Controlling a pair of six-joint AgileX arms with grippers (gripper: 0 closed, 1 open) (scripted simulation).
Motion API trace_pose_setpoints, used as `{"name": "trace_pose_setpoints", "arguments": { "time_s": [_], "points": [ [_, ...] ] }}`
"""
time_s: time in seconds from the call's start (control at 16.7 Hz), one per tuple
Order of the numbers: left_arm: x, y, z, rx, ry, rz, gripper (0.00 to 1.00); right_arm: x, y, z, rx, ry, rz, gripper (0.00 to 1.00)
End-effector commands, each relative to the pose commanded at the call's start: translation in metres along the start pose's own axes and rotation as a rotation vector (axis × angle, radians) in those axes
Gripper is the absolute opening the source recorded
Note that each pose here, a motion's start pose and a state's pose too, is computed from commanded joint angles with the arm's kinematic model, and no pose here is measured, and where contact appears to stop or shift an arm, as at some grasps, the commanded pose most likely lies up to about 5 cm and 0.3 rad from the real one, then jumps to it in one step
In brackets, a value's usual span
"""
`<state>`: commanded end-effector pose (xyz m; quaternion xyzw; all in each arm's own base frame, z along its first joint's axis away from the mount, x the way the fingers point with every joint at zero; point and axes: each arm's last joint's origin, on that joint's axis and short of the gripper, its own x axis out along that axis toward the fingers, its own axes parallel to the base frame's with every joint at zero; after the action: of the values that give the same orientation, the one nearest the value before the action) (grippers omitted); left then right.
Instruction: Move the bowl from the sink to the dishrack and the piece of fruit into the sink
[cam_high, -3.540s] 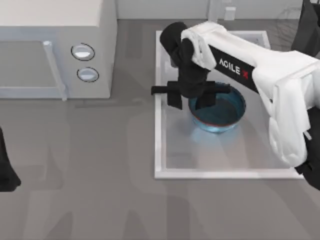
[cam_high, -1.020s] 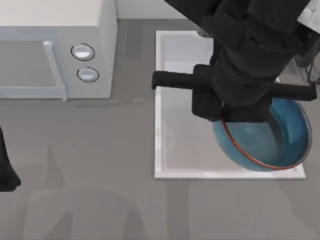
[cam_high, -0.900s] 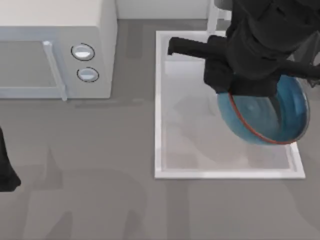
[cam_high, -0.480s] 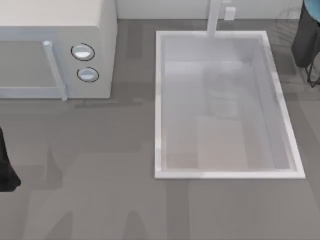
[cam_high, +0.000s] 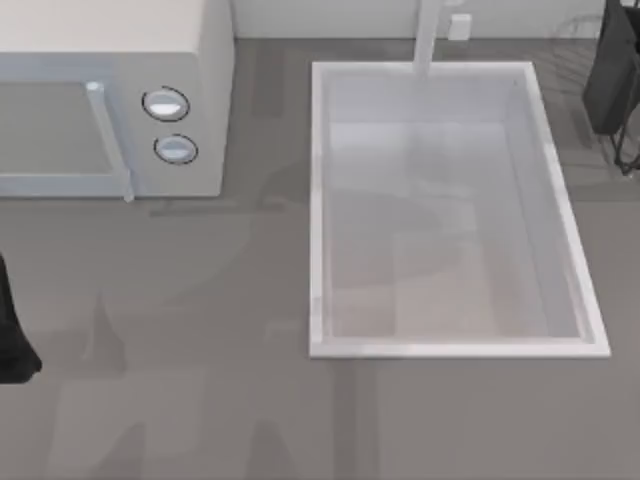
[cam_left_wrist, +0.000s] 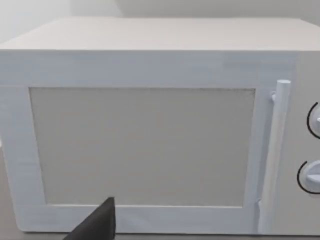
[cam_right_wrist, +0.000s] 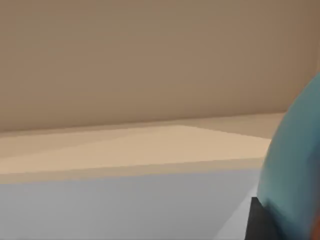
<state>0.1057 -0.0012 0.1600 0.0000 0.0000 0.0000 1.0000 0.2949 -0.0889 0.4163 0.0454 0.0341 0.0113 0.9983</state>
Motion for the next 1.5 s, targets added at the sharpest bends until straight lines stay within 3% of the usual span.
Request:
{"name": "trace_pose_setpoints", "arguments": {
  "time_s": [0.18,0.72,0.96,1.2,1.5],
  "points": [
    [0.000,0.000,0.000,0.000,0.000,0.000,1.00,-0.016,-0.016,0.003,-0.085,-0.065,-0.031,0.00],
    [0.000,0.000,0.000,0.000,0.000,0.000,1.00,0.001,-0.026,-0.010,-0.090,-0.066,-0.051,0.00],
    [0.000,0.000,0.000,0.000,0.000,0.000,1.00,0.041,-0.043,-0.051,-0.098,-0.087,-0.069,0.00],
    [0.000,0.000,0.000,0.000,0.000,0.000,1.00,0.078,-0.047,-0.116,-0.102,-0.100,-0.055,0.00],
    [0.000,0.000,0.000,0.000,0.000,0.000,1.00,0.096,-0.039,-0.182,-0.092,-0.074,-0.034,0.00]
  ]
}}
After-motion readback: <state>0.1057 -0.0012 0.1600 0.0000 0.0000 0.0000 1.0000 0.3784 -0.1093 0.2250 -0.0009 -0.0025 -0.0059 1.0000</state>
